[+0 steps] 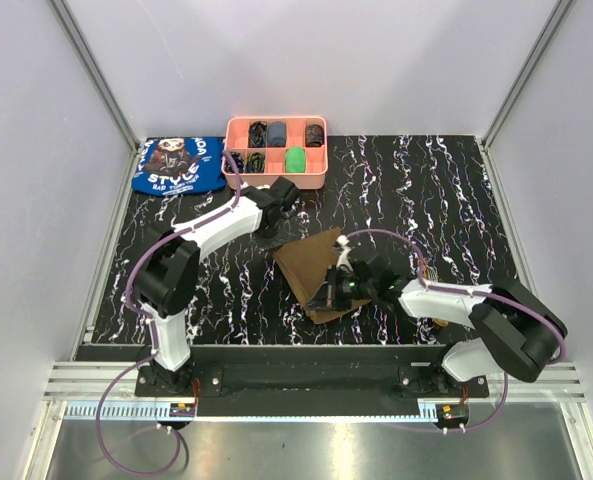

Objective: Fold the napkin into a case and place the utensils inside
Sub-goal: Fold the lower triangle-folded napkin at the center of the board.

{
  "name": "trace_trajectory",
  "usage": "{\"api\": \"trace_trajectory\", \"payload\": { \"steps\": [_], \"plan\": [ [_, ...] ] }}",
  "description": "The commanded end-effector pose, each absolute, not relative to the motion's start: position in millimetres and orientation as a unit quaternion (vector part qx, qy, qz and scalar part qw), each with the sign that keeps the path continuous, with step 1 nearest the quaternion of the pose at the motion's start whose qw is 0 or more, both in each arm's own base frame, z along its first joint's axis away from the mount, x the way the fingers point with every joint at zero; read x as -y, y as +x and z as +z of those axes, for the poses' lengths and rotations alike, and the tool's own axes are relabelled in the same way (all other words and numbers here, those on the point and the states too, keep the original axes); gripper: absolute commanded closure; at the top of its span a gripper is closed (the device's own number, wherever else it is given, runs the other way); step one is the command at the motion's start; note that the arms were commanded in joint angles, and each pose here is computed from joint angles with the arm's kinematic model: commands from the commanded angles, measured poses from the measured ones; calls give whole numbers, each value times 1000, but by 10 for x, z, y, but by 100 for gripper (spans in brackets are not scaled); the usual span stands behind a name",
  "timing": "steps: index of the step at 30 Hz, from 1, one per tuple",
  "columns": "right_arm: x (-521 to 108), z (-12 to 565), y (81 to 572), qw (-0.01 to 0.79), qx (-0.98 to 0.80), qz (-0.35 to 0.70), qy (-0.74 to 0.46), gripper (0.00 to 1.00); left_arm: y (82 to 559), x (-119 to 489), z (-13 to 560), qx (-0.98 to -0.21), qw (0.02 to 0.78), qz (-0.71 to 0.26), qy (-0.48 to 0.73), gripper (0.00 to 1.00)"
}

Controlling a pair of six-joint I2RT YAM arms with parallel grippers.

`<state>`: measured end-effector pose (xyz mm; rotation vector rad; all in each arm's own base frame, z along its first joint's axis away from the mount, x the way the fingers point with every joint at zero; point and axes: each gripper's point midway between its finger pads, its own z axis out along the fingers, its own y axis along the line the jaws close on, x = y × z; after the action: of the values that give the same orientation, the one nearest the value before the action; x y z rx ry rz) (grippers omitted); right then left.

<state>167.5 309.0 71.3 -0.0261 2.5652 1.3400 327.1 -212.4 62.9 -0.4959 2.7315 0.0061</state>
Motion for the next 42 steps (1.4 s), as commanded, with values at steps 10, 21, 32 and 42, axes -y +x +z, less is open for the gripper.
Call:
{"api": "trace_trajectory", "payload": {
  "steps": [10, 21, 32, 42],
  "plan": [
    [-4060, 735, 842, -2, -849, 512, -129, 100, 3301, 924, 1105, -938, 295, 32, -181, 100],
    [-3969, 799, 934, -2, -836, 541, -97, 100, 3564, 1177, 971, -936, 273, 51, -218, 100],
    [-3355, 420, 1249, -4, -857, 514, -37, 100, 3685, 1491, 782, -932, 261, 80, -240, 100],
    [-3223, 40, 1216, -12, -877, 481, -23, 100, 3832, 1751, 867, -928, 284, 65, -233, 100]
  ]
}}
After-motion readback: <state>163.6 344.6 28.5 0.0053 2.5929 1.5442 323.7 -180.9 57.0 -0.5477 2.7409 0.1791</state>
